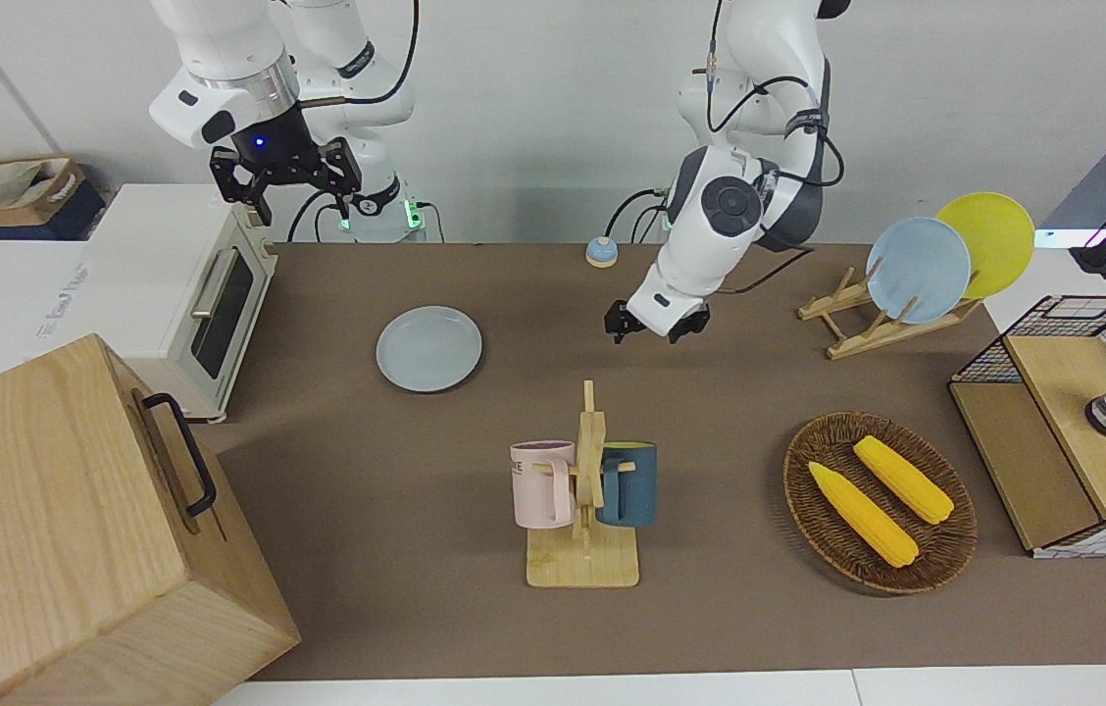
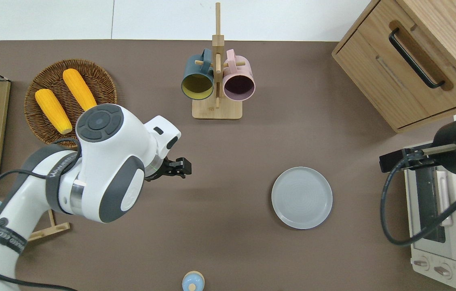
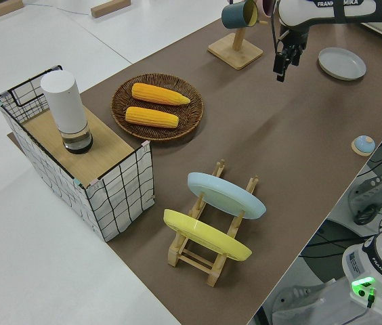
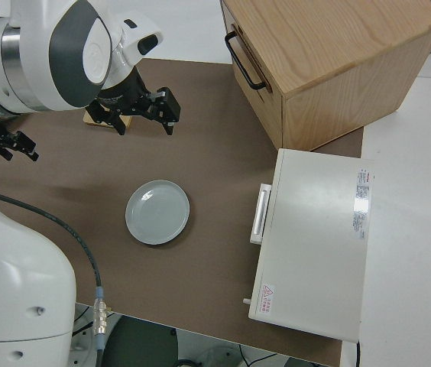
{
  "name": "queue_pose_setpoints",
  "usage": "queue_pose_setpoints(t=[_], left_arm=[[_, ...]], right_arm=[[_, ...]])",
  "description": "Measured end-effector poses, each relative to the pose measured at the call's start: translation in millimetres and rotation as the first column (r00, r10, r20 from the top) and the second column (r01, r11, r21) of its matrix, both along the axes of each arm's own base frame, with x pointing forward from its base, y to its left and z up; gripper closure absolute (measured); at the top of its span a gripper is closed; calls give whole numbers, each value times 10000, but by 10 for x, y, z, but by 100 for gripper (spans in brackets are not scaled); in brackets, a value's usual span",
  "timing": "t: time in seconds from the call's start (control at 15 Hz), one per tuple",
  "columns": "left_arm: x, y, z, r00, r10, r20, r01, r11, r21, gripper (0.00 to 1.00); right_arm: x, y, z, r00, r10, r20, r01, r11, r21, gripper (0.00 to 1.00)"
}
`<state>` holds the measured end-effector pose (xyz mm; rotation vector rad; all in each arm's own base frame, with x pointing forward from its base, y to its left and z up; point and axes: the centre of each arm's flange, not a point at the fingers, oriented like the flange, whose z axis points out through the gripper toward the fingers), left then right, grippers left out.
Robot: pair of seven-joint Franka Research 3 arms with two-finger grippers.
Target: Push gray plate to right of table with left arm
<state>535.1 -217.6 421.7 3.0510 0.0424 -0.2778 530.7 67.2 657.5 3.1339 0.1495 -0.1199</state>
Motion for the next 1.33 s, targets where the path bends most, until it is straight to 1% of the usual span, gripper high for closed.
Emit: queue_pose_setpoints(t=[0.13, 0.33, 0.53, 0.73, 1.07, 1.2, 1.33], left_arm=[[16, 271, 169, 10000, 45, 41, -46, 9995, 302, 1], [59, 635, 463, 10000, 10, 64, -11, 9996, 282, 1], [141, 980, 822, 9999, -4, 137, 0, 9996, 266, 1], [187, 1217, 1165, 9993, -297, 242, 282, 9978, 605, 1], [216, 1583, 1397, 9948, -994, 221, 981, 9936, 566, 0], [240, 1726, 1478, 9930, -1123, 374, 1102, 9925, 521, 0], [256, 1821, 1558, 9924, -1109, 529, 1082, 9928, 512, 0]], right_arm=[[0, 0, 0, 10000, 0, 0, 0, 10000, 0, 1], [0, 0, 0, 10000, 0, 0, 0, 10000, 0, 1], [0, 0, 0, 10000, 0, 0, 0, 10000, 0, 1], [0, 0, 0, 10000, 0, 0, 0, 10000, 0, 1], [0, 0, 0, 10000, 0, 0, 0, 10000, 0, 1], [0, 0, 0, 10000, 0, 0, 0, 10000, 0, 1], [0, 0, 0, 10000, 0, 0, 0, 10000, 0, 1]])
